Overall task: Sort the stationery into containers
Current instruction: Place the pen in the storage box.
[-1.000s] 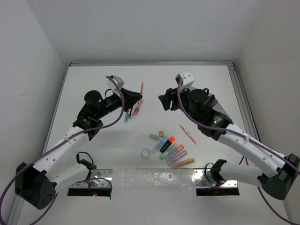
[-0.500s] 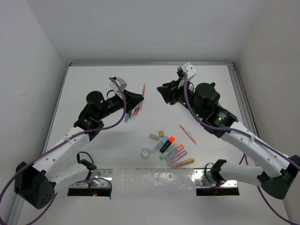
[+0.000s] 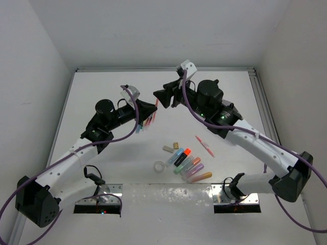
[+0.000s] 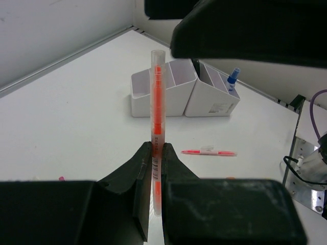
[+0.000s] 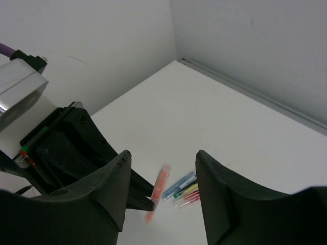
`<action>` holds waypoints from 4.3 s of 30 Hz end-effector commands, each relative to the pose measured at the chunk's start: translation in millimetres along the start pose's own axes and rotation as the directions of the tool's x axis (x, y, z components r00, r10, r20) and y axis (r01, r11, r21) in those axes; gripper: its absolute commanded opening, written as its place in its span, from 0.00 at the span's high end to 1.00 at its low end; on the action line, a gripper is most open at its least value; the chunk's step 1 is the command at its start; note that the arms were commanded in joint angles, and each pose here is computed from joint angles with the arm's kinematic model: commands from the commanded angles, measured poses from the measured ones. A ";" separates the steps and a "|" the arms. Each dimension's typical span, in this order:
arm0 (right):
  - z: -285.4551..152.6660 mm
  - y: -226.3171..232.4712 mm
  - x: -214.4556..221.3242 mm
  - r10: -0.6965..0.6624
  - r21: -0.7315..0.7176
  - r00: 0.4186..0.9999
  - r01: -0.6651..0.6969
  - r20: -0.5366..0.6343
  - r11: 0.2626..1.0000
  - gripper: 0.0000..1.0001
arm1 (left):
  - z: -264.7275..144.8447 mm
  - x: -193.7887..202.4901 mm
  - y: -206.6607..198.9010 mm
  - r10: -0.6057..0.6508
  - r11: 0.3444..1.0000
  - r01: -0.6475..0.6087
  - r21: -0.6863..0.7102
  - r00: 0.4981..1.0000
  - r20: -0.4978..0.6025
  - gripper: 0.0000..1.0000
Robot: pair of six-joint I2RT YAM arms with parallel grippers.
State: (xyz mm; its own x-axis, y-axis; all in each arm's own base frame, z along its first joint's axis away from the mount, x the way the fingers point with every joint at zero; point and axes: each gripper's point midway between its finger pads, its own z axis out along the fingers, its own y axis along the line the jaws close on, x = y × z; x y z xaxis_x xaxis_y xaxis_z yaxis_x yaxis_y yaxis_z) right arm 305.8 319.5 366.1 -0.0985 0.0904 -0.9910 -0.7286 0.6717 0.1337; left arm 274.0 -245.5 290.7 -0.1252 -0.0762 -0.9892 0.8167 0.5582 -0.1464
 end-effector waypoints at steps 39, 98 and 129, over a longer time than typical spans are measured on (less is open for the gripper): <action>14.3 -1.0 60.3 0.071 0.002 0.995 -0.071 -0.076 0.997 0.70 | 16.9 -54.4 -19.4 -0.007 0.999 -0.003 0.054 0.983 0.182 1.00; -119.1 -333.8 71.9 0.069 0.896 0.996 0.012 -0.048 0.444 1.00 | -41.1 19.2 82.0 -0.066 0.927 0.065 -0.370 0.998 0.012 0.00; -141.0 -366.7 193.7 0.279 0.941 0.951 0.035 -0.136 0.336 0.98 | -44.1 25.7 102.6 -0.041 0.908 0.039 -0.417 0.999 0.004 0.00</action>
State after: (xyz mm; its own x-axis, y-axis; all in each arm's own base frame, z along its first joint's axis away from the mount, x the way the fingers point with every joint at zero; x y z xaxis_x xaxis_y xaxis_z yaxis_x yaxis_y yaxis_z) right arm 451.5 -15.2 123.4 -0.4187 0.1443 -0.8966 0.3857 0.9221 -0.0317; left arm 324.0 -159.5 243.2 -0.2056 -0.0999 -0.9735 0.5096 0.8384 -0.1936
